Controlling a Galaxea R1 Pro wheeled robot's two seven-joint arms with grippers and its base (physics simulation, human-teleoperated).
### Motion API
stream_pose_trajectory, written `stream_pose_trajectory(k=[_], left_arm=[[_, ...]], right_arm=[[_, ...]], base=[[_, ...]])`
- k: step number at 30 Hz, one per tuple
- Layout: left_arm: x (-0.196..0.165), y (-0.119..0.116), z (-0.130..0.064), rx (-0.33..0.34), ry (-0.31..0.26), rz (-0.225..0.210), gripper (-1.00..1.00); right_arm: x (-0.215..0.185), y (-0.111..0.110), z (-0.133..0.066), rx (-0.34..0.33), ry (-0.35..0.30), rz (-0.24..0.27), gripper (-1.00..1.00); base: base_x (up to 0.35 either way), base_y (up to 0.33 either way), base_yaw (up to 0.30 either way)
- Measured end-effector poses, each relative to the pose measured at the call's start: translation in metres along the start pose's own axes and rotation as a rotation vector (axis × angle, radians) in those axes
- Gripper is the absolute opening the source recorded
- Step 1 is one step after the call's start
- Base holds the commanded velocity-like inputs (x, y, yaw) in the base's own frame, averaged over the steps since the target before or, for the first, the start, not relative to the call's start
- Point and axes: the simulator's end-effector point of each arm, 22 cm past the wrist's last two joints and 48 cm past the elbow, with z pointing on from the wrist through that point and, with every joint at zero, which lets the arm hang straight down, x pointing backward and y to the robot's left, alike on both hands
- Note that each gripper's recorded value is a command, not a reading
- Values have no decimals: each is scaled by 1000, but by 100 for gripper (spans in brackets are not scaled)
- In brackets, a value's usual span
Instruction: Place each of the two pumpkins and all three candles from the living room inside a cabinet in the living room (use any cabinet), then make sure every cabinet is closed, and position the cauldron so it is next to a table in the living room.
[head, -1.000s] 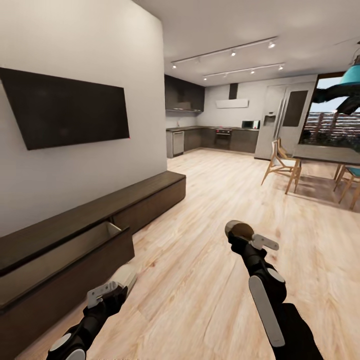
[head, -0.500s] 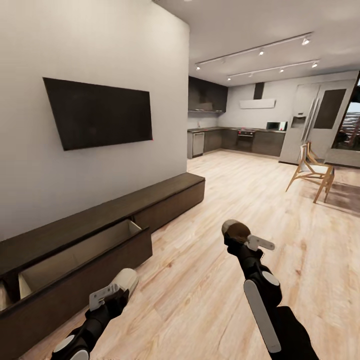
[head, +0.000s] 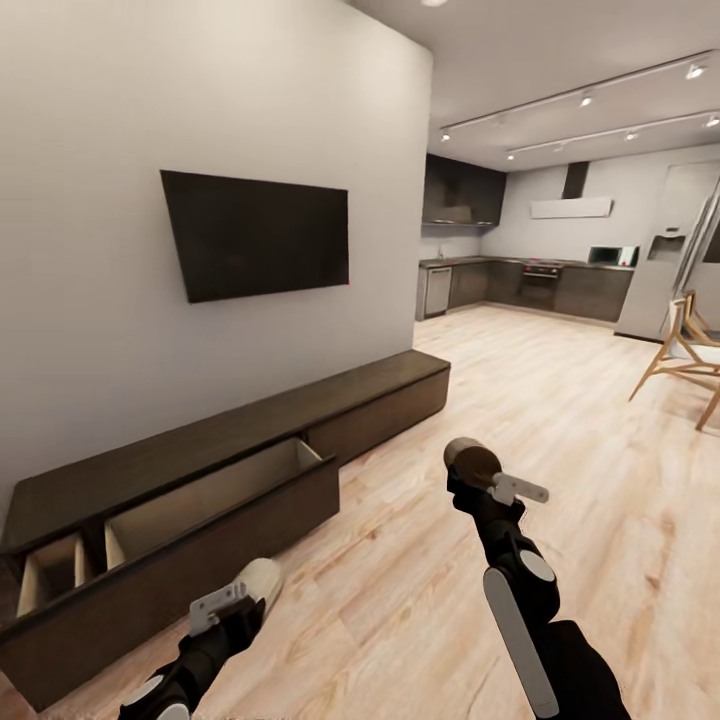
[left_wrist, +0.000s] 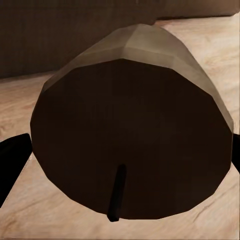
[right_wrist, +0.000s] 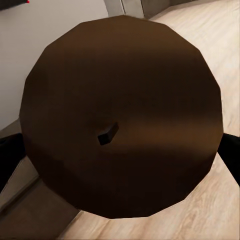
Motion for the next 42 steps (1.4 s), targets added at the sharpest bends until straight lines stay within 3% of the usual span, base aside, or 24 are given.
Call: stream_pose_trajectory(k=[4,24,29,35,42], left_arm=[[-1,-5,-4,1,23,9,-100],[-16,-13,-13,2,21,9,-100],[-18,-11,-13,-1,14,8,-100],[-19,-10,-13,-5,12,5,-100],[-18,-10,-13,-4,14,7,-100]], right_arm=[[-6,6,-1,-8,1,0,-100],[-19,21,-5,-28,7,-17,-100],[-19,32,-8,-45,-6,-71,-100],[-18,34,-9,-48,-6,-80,-100],[-5,61,-17,-108,11,-106,-100]], base=[[0,0,275],[5,0,275],[251,0,275],[316,0,207],[321,0,16]])
